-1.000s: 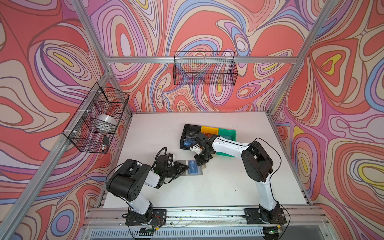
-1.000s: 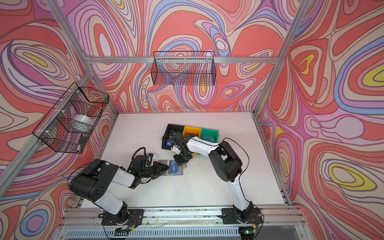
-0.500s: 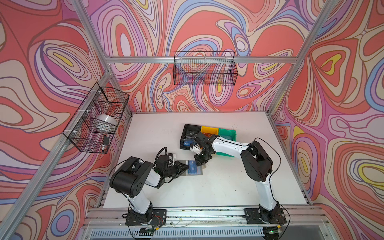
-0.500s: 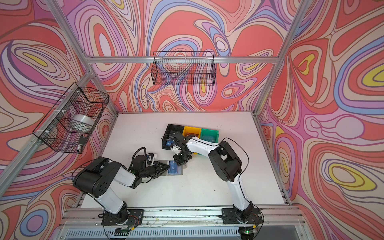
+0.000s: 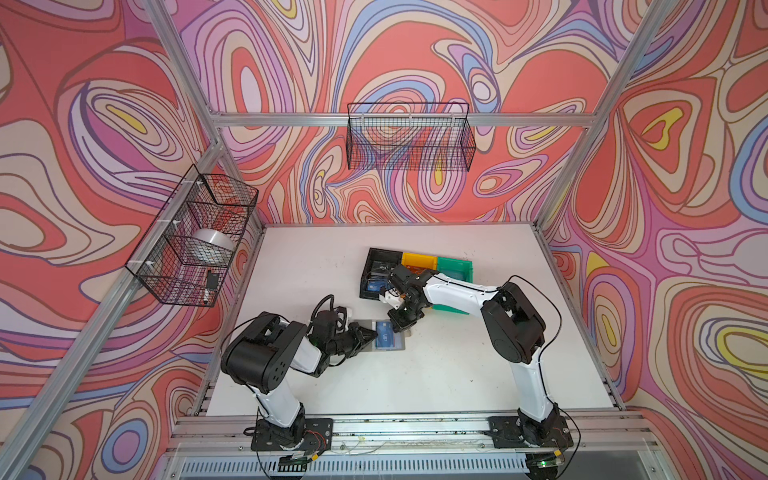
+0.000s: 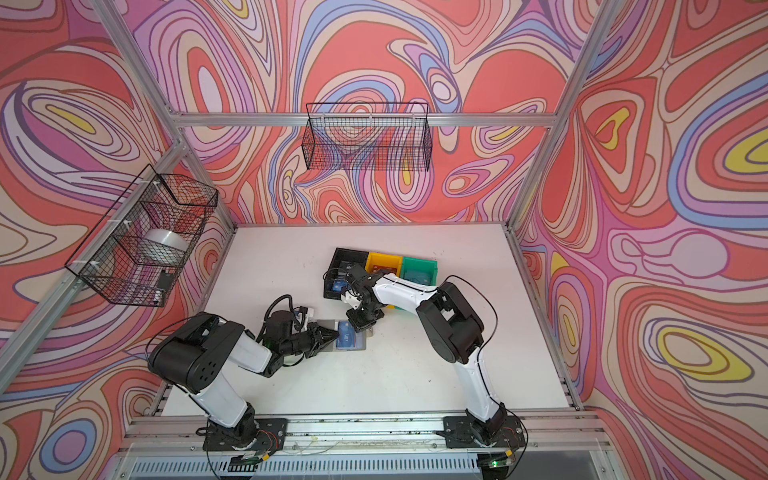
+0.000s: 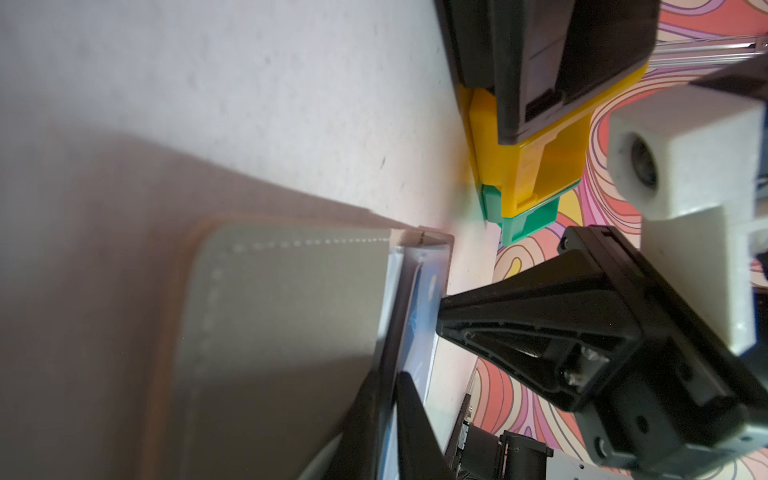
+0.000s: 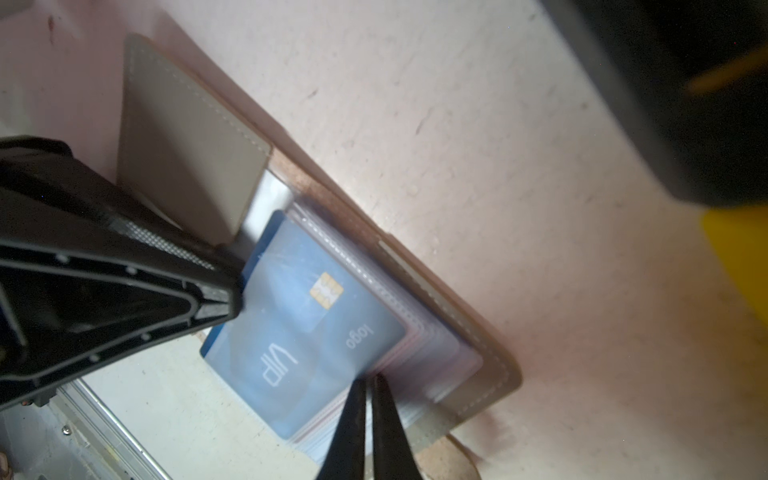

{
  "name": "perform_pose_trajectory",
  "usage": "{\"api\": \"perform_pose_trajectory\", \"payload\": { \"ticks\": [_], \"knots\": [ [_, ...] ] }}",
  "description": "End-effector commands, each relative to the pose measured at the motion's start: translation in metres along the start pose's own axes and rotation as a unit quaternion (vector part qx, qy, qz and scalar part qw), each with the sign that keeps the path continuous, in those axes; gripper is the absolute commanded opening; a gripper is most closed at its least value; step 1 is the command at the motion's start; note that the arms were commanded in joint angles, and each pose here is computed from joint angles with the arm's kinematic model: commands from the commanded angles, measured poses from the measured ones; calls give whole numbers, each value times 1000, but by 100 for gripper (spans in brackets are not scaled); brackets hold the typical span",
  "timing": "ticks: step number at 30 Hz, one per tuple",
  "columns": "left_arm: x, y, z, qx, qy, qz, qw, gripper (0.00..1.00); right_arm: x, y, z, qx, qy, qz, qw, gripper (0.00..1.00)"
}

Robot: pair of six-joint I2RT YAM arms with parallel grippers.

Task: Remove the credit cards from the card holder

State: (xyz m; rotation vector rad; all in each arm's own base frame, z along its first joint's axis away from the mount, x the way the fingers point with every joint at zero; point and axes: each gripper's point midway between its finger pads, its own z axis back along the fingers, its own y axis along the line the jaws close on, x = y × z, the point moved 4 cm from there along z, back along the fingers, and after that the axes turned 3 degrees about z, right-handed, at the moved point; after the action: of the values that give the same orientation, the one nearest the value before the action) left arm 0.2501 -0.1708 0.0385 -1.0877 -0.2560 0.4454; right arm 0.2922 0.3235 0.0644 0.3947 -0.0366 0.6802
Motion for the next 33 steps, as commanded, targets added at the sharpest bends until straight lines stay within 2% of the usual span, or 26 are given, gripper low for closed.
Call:
{"api": "perform_pose_trajectory", "payload": {
  "ticks": [1, 11, 24, 33],
  "knots": [
    [2, 4, -2, 2, -2, 7, 1000, 11, -8, -3, -16, 4, 21, -4, 1000, 9],
    [1, 8, -1, 1, -4, 12, 1000, 1, -9, -3, -16, 2, 23, -5, 1000, 9],
    [1, 13, 2, 13, -2, 15, 1000, 0, -10, -4, -16, 1, 25, -6, 1000, 9],
    [0, 16, 13, 50, -11, 5, 999, 0, -10, -3, -14, -1, 24, -2, 1000, 9]
  ]
}}
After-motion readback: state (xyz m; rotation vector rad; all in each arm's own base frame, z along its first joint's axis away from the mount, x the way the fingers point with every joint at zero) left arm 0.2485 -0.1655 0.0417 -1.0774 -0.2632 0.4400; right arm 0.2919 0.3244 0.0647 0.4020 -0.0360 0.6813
